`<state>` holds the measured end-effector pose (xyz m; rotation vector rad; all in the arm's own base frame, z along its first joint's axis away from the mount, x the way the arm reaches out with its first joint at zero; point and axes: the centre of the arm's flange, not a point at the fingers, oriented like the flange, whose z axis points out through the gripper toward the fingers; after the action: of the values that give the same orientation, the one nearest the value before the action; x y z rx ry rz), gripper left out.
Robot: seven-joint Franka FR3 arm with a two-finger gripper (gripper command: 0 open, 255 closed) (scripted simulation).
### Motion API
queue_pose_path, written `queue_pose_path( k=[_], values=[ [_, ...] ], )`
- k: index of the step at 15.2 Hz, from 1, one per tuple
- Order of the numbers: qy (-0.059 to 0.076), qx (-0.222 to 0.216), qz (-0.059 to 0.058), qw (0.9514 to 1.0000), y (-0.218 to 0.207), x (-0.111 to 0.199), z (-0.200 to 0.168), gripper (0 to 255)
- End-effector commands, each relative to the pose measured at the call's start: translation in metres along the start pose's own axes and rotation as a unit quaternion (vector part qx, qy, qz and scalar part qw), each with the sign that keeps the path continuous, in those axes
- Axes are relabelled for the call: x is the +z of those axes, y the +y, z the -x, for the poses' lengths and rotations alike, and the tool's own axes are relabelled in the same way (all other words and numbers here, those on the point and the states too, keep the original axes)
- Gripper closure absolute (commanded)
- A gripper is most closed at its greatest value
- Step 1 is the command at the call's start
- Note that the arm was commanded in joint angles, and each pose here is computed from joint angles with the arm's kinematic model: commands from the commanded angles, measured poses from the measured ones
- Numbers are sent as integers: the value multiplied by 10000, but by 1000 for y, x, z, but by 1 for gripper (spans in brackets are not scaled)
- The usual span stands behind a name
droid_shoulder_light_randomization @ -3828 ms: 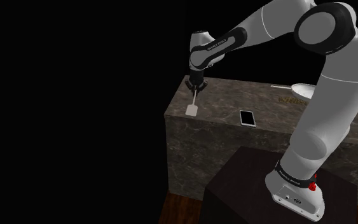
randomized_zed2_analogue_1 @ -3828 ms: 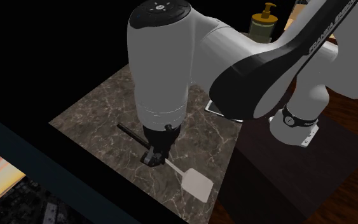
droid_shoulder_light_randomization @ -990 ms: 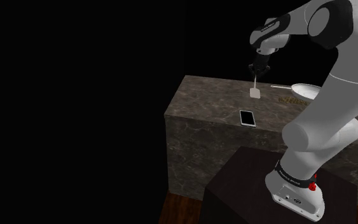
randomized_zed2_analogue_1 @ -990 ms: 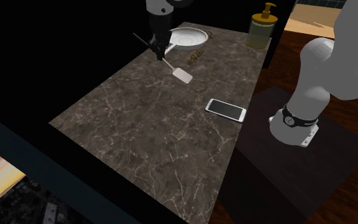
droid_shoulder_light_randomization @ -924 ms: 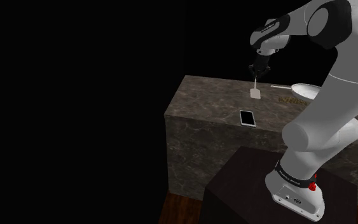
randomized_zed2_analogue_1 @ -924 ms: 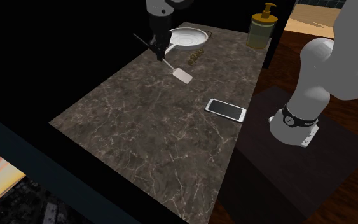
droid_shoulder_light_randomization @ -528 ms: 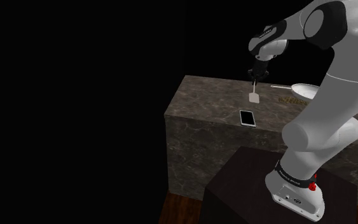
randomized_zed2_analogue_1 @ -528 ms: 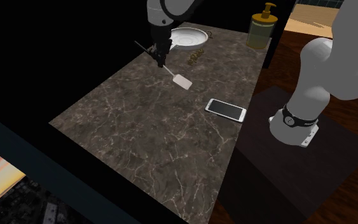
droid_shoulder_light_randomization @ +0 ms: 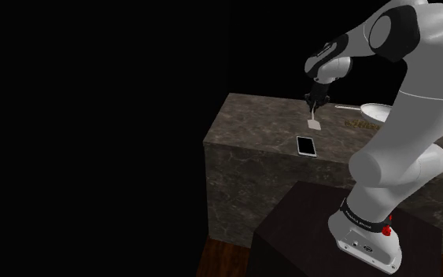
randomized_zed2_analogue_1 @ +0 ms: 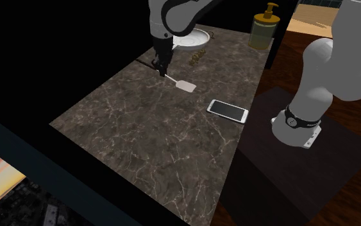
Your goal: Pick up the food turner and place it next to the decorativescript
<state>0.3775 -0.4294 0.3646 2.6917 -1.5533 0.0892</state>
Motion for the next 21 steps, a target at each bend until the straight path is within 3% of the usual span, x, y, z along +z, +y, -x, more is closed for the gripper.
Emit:
queue_pose_path(
  k=[1,9,10,15,19,21],
  values=[
    [2,0,0,10000,0,11,1,255],
    [2,0,0,10000,0,14,1,255],
    [2,0,0,10000,0,14,1,0],
    [2,0,0,10000,0,14,1,0],
    [2,0,0,10000,0,-36,1,0],
    [2,0,0,10000,0,-36,2,0]
  ],
)
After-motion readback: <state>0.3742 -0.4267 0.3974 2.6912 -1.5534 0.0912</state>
